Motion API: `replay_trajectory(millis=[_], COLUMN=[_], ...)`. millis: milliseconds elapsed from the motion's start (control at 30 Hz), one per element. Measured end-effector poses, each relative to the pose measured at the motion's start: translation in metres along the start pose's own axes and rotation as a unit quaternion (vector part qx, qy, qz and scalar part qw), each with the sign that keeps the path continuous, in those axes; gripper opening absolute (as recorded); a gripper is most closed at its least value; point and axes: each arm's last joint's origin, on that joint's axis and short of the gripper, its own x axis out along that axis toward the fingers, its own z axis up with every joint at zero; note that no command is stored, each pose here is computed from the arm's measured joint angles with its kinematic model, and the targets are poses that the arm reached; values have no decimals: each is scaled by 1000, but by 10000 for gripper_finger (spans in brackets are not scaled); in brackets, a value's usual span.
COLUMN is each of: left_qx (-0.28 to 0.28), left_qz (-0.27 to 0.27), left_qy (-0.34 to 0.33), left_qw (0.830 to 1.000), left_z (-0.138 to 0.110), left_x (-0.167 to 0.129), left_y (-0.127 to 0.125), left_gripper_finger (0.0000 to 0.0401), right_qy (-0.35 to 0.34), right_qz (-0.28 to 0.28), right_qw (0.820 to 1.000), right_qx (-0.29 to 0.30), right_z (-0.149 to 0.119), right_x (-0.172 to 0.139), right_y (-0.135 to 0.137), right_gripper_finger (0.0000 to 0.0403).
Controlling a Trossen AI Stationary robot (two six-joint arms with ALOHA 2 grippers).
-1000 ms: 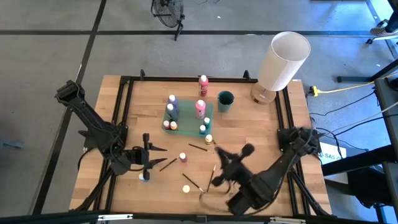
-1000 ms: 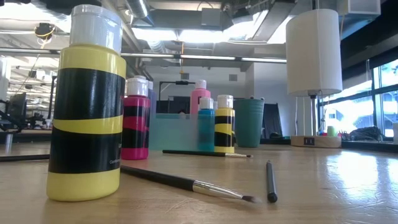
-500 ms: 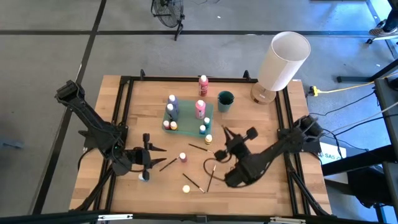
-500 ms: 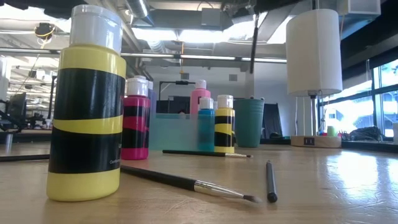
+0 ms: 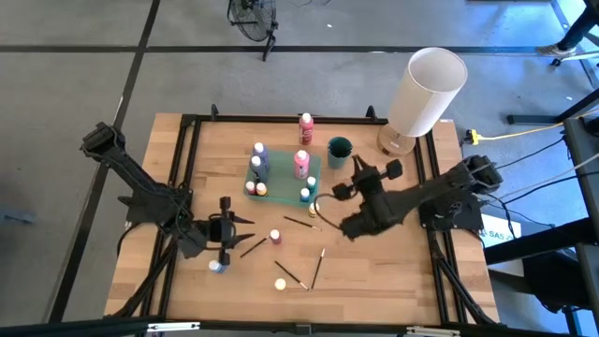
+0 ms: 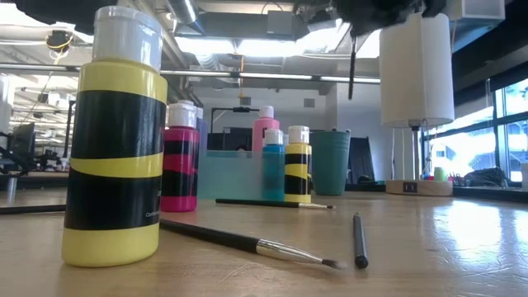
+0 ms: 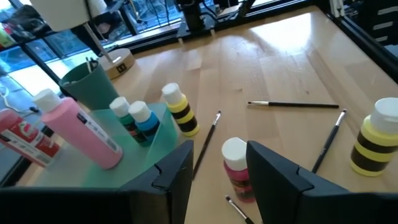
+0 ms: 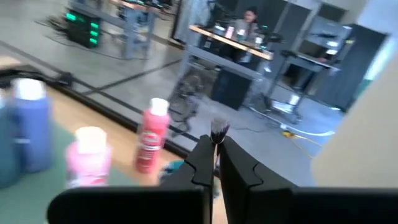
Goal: Pick & Place Paint Supplies
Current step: Put the black paint brush into the dark green cup
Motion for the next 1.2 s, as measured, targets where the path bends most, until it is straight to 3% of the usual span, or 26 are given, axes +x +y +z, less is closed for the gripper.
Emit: replay_trajectory(millis=[300, 533, 667, 800, 933, 1067, 1200], left_qx=[-3, 3, 3, 7, 6, 6, 2], left_qz=[-17, -17, -17, -16, -15, -25, -36], left_qy=[7, 12, 13, 16, 19, 26, 36], left_qw=[1000, 1000, 1000, 1000, 1000, 999, 999], left_z=[0, -1, -1, -2, -3, -5, -6], left_x=[3, 3, 3, 2, 2, 2, 2], left_y=[1, 2, 2, 2, 2, 1, 1], left_gripper_finger=[143, 143, 144, 143, 143, 143, 143], right_qy=[4, 9, 30, 55, 35, 24, 53], right_qz=[-48, -45, -18, 50, 107, 113, 114], right_qw=[999, 998, 999, 997, 989, 989, 988], right_qx=[18, 42, 34, -22, -92, -95, -88], right_z=[-4, -3, -1, 10, 27, 49, 56], right_x=[31, 34, 34, 36, 36, 29, 19], right_y=[-1, 6, 23, 48, 58, 32, -12], right_gripper_finger=[11, 11, 11, 11, 11, 11, 11])
